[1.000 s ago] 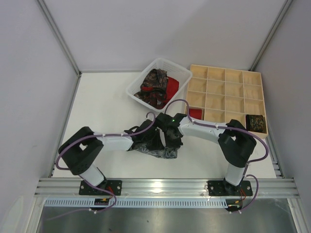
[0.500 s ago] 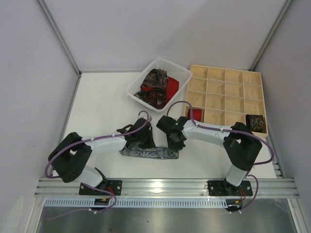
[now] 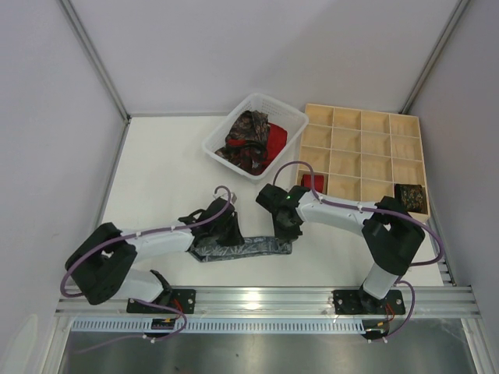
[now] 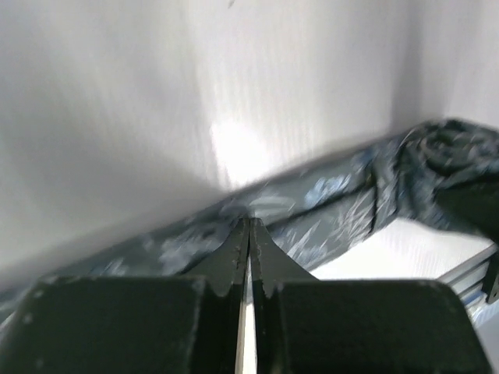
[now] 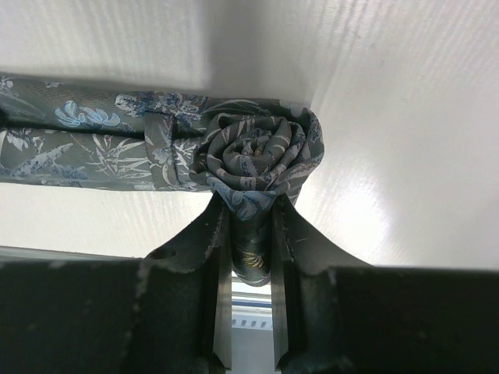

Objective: Roll the ties
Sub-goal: Roll the tie

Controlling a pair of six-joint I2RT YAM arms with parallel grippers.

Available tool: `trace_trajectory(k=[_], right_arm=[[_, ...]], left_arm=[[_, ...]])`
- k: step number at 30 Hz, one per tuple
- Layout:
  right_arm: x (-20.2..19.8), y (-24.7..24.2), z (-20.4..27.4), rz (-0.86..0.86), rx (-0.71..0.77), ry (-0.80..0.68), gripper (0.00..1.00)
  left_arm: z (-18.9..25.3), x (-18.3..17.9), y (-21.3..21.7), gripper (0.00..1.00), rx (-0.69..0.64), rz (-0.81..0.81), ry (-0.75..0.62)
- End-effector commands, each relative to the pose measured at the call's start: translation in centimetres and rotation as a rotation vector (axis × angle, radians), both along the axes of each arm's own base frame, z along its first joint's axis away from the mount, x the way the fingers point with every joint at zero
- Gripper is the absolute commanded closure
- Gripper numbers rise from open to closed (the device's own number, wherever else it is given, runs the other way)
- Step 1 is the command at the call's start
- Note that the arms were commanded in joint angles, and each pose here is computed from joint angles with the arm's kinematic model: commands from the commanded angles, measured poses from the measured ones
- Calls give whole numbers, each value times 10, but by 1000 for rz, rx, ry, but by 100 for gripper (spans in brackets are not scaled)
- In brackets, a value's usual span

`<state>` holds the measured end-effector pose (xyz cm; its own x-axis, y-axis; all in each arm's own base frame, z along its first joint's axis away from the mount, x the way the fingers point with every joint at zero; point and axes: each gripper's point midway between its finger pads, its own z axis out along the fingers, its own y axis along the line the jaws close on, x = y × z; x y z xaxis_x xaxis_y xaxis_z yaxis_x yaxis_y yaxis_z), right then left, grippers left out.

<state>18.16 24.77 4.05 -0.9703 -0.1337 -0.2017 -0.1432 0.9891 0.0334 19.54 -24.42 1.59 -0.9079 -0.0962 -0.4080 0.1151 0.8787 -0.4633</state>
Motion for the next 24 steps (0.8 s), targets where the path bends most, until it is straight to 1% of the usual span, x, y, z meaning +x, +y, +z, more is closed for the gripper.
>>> trace_trajectory(k=[1, 3, 7, 8, 9, 10, 12, 13, 17, 20, 24], right_arm=[[-7, -37, -10, 4, -139, 20, 100], [-8, -36, -9, 7, -140, 23, 100], [-7, -31, -9, 14, -136, 23, 100], [-8, -30, -9, 17, -136, 27, 100], [-7, -29, -9, 16, -135, 26, 100], [-7, -28, -9, 13, -129, 28, 100], [-10, -25, -9, 14, -111, 39, 100], [-9, -22, -9, 10, -92, 38, 100], [-9, -11, -7, 6, -58, 50, 100], [-8, -3, -6, 9, -34, 54, 100], [-6, -1, -5, 11, -29, 56, 100]], left_arm=[[10, -12, 18, 94, 29, 13, 3], [25, -12, 11, 91, -16, 4, -17], [48, -14, -16, 91, -144, -39, -40], [49, -18, -23, 91, -170, -60, -26], [51, -20, -30, 91, -193, -79, -23], [57, -19, -41, 92, -245, -91, -27], [57, -25, -56, 94, -296, -125, 1], [63, -22, -65, 95, -343, -119, -13], [51, -22, -81, 98, -365, -117, 26], [53, -19, -95, 99, -405, -133, 39], [42, -21, -107, 99, -391, -156, 66]])
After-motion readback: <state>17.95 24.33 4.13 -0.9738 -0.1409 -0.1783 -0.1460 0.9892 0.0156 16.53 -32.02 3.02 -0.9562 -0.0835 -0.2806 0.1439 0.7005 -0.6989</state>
